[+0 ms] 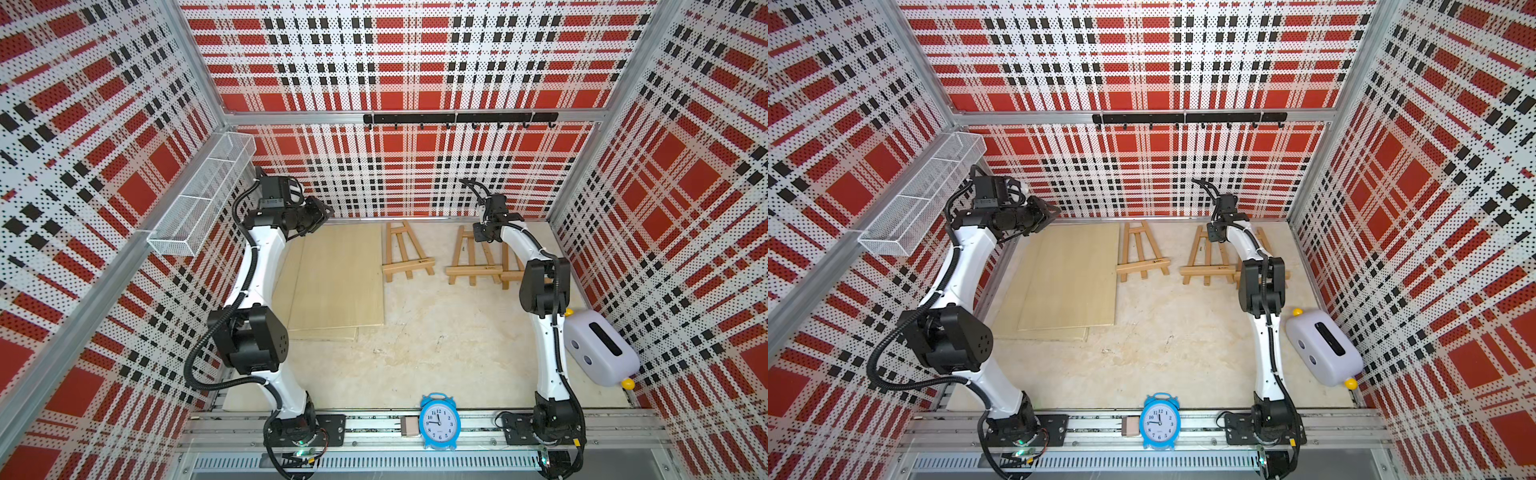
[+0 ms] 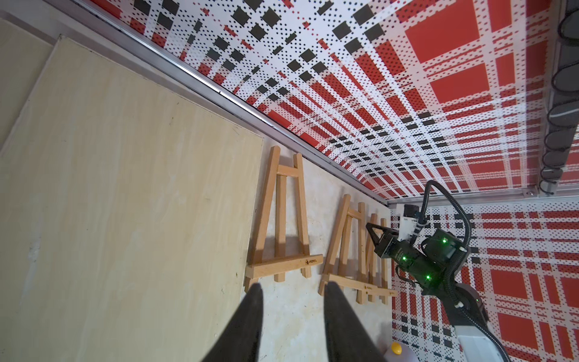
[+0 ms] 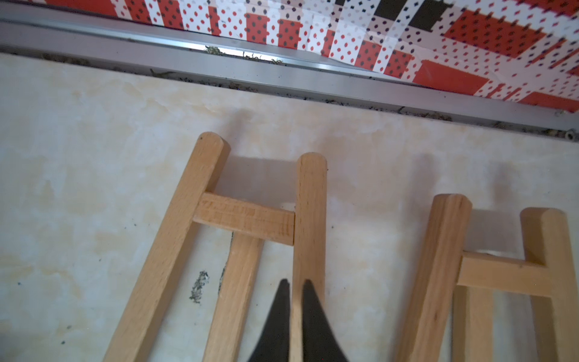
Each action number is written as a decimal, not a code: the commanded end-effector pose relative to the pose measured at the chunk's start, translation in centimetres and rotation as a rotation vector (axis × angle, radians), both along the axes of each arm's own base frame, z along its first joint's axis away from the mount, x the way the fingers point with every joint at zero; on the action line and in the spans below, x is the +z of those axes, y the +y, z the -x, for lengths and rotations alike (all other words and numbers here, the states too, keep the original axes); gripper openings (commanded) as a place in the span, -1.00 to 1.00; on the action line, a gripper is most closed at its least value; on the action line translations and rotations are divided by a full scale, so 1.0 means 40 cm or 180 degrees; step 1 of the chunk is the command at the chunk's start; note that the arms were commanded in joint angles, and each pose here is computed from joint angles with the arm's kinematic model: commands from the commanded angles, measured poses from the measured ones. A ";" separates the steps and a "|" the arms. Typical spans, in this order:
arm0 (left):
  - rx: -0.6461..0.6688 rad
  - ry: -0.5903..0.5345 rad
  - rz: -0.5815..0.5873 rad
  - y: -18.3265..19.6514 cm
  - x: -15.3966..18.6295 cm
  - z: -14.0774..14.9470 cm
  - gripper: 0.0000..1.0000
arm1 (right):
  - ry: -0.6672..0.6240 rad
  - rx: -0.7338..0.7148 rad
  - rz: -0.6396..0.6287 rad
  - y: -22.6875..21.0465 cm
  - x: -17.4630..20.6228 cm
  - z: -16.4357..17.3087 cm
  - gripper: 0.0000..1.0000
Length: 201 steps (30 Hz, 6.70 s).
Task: Disassemble the easel
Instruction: Place the easel at the center of the board, then adjust the drawing board.
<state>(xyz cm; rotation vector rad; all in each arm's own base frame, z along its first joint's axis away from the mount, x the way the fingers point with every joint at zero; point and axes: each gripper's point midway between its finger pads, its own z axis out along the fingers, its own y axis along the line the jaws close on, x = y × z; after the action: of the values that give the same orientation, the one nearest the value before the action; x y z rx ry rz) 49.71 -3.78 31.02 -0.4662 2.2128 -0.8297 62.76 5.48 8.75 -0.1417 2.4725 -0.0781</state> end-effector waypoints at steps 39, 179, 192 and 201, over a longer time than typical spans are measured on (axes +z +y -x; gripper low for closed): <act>0.0053 0.0134 -0.0087 0.003 -0.025 0.018 -0.28 | -0.0338 -0.0254 -0.0396 -0.013 0.021 -0.088 -0.67; 0.0371 0.2251 -0.0974 0.440 -0.637 0.223 -0.34 | 0.0939 0.1179 -0.1321 0.938 -0.074 0.531 -0.24; 0.0228 0.2358 -0.0952 0.412 -0.668 0.238 -0.34 | 0.1024 0.1409 -0.1590 1.004 -0.093 0.527 -0.25; 0.0200 0.2424 -0.0939 0.408 -0.676 0.263 -0.34 | 0.1065 0.1598 -0.1783 1.046 -0.090 0.529 -0.26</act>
<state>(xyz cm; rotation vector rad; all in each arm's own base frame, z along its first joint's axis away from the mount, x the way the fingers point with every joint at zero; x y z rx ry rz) 40.20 12.94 4.73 -0.7951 2.8833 -0.2744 41.22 45.27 4.41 -0.5101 2.6641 0.8088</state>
